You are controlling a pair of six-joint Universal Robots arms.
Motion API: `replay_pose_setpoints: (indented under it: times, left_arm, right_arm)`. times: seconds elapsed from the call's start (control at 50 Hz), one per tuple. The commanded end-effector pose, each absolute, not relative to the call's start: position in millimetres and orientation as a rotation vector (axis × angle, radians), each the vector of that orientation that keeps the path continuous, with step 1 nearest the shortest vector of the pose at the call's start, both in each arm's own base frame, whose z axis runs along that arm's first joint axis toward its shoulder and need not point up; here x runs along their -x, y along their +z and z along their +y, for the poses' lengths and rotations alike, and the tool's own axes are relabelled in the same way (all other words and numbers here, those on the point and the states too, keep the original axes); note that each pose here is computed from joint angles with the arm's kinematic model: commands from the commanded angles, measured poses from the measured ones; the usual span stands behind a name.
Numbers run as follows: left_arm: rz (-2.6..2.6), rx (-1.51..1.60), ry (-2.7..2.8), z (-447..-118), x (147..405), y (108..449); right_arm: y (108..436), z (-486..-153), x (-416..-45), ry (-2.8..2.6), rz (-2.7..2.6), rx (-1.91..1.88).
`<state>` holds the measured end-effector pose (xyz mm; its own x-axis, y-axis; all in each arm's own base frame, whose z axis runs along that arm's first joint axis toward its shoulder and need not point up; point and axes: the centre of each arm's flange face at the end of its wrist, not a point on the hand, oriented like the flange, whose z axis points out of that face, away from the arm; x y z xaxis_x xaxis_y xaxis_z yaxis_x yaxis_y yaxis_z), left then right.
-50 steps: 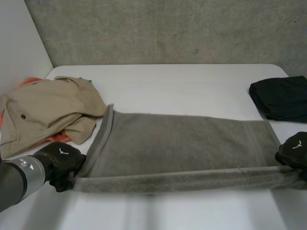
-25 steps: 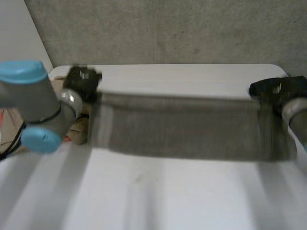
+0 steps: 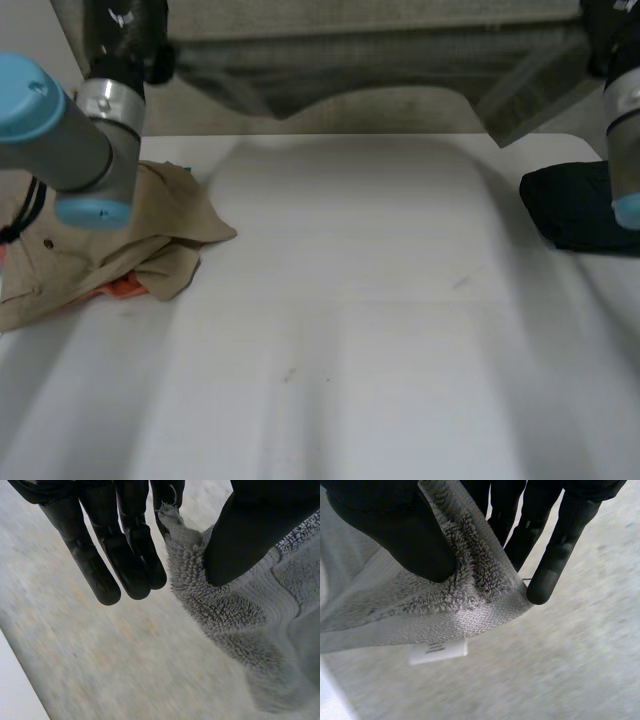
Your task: Fold the laundry.
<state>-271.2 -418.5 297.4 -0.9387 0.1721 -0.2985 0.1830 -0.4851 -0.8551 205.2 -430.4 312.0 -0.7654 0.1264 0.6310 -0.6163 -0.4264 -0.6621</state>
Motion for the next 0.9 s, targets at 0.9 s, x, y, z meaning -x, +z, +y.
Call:
replay_pose_setpoints:
  times: [0.9]
  left_arm:
    - [2.112, -1.093, -1.861, -290.4, 254.0, 166.7]
  right_arm:
    - [175.4, -335.6, -131.9, 1.459, -1.867, -1.188]
